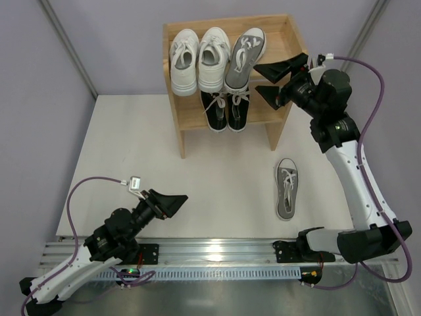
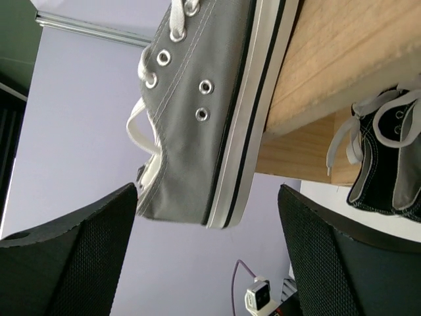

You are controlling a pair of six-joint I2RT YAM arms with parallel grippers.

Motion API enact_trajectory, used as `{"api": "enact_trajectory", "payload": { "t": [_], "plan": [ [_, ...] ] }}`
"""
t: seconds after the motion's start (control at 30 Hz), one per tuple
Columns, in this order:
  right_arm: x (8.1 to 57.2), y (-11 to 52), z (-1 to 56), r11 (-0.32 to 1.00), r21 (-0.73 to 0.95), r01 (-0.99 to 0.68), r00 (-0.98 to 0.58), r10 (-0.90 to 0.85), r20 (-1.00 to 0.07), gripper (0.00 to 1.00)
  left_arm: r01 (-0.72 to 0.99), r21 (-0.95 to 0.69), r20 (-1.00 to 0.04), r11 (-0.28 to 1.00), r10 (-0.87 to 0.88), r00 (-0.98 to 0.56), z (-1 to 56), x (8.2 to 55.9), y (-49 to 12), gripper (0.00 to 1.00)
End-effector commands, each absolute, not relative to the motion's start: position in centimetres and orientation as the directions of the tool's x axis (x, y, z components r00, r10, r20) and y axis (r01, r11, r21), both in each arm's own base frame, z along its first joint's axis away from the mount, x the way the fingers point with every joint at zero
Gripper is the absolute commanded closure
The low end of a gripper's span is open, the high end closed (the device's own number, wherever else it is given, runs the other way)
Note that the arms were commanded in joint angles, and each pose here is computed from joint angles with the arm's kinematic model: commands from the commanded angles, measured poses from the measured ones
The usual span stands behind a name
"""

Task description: Place and organize the shoes onto the shoe shelf

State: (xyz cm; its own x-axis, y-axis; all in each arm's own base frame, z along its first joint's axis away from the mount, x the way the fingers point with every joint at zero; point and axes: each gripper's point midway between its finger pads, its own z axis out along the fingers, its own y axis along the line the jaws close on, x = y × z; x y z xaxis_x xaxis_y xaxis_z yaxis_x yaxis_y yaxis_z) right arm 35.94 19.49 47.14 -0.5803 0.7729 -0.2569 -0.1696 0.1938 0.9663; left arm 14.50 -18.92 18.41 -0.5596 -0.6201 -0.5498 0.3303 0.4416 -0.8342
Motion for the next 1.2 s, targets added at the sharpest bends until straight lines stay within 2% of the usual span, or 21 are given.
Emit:
{"api": "enact_trajectory", "payload": {
  "t": [0.0, 0.4, 0.5, 0.6, 0.63, 0.7, 0.8, 0.9, 1.0, 1.17],
  "plan": [
    [32.0, 18.5, 50.3, 0.19, 0.936, -0.296, -0.549, 0.769, -0.329, 0.12, 0.376, -0.848, -0.528, 0.374, -0.663, -0.531, 20.8, 14.3, -18.6, 0.17],
    [30.0, 19.7, 48.6, 0.206, 0.932, -0.298, -0.559, 0.754, -0.345, 0.14, 0.373, -0.849, -0.526, 0.374, -0.667, -0.527, 20.6, 14.4, -18.6, 0.17],
    [29.9, 19.8, 48.9, 0.244, 0.913, -0.326, -0.523, 0.759, -0.389, 0.32, 0.375, -0.848, -0.527, 0.375, -0.666, -0.528, 20.8, 14.4, -18.6, 0.17],
    [30.1, 19.9, 48.8, 0.273, 0.9, -0.34, -0.514, 0.747, -0.421, 0.58, 0.375, -0.847, -0.529, 0.377, -0.663, -0.529, 20.7, 14.3, -18.6, 0.17],
    [30.1, 19.7, 49.0, 0.285, 0.896, -0.341, -0.507, 0.747, -0.43, 0.78, 0.378, -0.846, -0.53, 0.376, -0.663, -0.528, 20.8, 14.3, -18.6, 0.17],
    [29.8, 19.0, 48.3, 0.364, 0.869, -0.335, -0.476, 0.731, -0.49, 0.94, 0.384, -0.846, -0.529, 0.369, -0.666, -0.526, 21.1, 14.3, -18.6, 0.19],
    [29.2, 16.6, 48.5, 0.524, 0.77, -0.363, -0.337, 0.697, -0.633, 0.96, 0.392, -0.841, -0.537, 0.372, -0.659, -0.527, 21.1, 14.2, -18.6, 0.2],
    [29.6, 14.0, 49.0, 0.661, 0.679, -0.319, -0.211, 0.649, -0.731, 0.96, 0.388, -0.842, -0.536, 0.374, -0.657, -0.531, 20.6, 14.3, -18.9, 0.21],
    [30.9, 11.9, 52.1, 0.748, 0.61, -0.261, -0.092, 0.61, -0.787, 0.96, 0.396, -0.845, -0.531, 0.36, -0.659, -0.533, 20.8, 14.4, -19.3, 0.21],
    [36.0, 11.9, 54.2, 0.844, 0.508, -0.17, -0.105, 0.497, -0.861, 0.96, 0.399, -0.837, -0.544, 0.374, -0.64, -0.543, 21.0, 14.6, -19.9, 0.22]
  ]
}}
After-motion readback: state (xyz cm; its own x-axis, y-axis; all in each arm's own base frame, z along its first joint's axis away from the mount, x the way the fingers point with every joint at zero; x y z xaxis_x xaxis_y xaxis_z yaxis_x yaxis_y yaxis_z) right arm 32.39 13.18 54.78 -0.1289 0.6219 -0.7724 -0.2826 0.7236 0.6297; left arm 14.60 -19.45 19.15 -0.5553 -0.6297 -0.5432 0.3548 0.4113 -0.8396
